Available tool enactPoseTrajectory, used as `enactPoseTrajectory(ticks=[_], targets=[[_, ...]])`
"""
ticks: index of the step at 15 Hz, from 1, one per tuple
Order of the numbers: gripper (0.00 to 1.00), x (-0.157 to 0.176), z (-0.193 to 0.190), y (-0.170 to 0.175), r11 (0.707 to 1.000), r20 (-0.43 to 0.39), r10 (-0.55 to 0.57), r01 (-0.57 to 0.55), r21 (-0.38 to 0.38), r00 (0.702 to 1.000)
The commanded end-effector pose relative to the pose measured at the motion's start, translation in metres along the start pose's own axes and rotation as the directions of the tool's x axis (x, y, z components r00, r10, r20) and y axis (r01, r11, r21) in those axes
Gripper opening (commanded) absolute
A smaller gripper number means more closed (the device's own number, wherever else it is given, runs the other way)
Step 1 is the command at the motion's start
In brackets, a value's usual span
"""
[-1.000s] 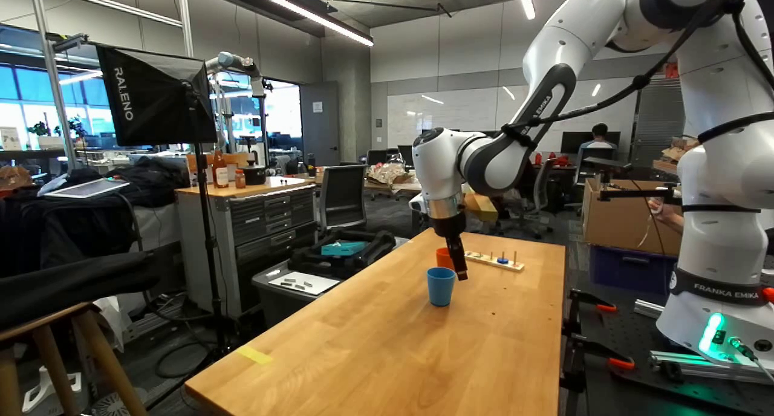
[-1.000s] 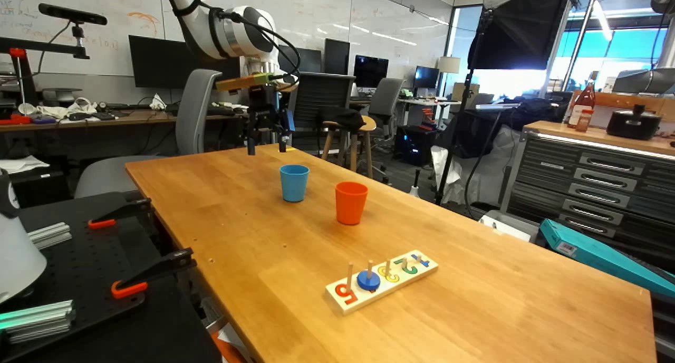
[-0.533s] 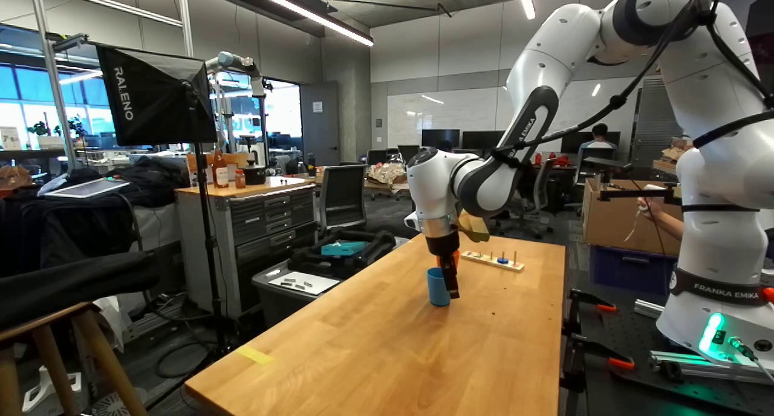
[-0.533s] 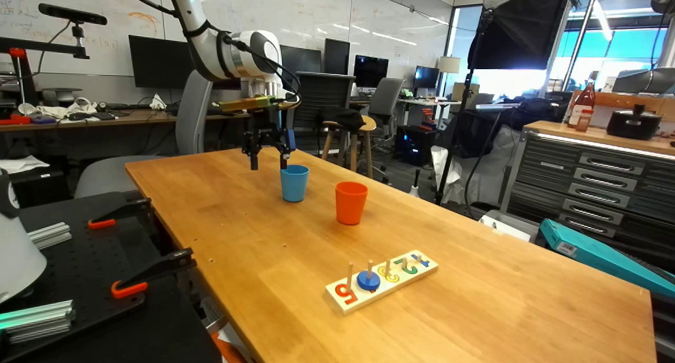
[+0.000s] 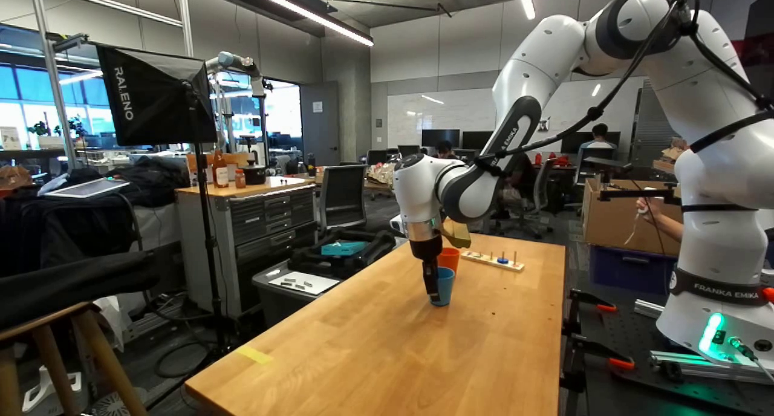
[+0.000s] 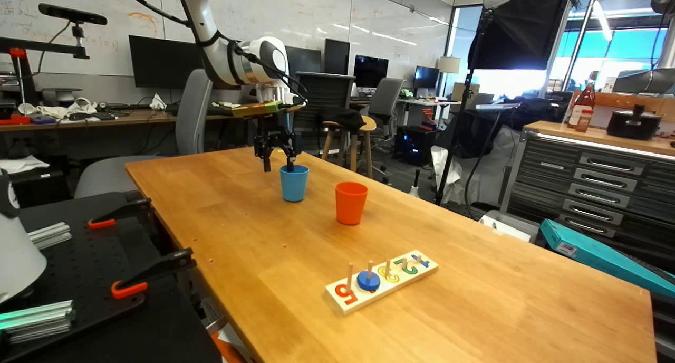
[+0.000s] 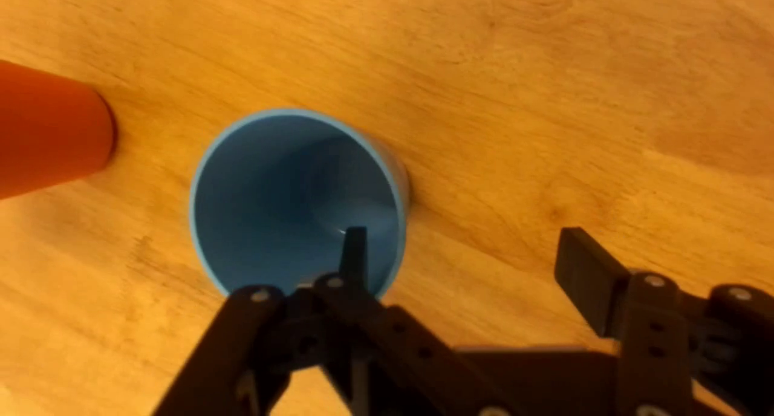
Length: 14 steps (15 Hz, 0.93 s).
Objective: Place the blue cup inside the orange cup
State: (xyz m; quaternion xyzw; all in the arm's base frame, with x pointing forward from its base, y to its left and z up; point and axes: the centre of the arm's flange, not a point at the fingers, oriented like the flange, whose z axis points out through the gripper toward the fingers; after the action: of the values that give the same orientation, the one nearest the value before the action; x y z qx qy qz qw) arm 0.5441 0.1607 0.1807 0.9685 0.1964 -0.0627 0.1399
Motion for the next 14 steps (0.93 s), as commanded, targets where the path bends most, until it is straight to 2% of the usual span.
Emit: enactPoseTrajectory(ticks=[1, 5, 8, 14], targets=[[0.49, 0.015, 0.012, 0.002, 0.999, 0.004, 0.037, -0.037, 0.002, 0.999], [0.18, 0.012, 0.019, 0.009, 0.999, 0.025, 0.047, -0.047, 0.006, 0.999], [0.0, 0.01, 0.017, 0.016, 0.998, 0.028, 0.056, -0.056, 0.002, 0.998], [0.01, 0.022, -0.012, 0.04, 0.996, 0.021, 0.094, -0.094, -0.007, 0.995]])
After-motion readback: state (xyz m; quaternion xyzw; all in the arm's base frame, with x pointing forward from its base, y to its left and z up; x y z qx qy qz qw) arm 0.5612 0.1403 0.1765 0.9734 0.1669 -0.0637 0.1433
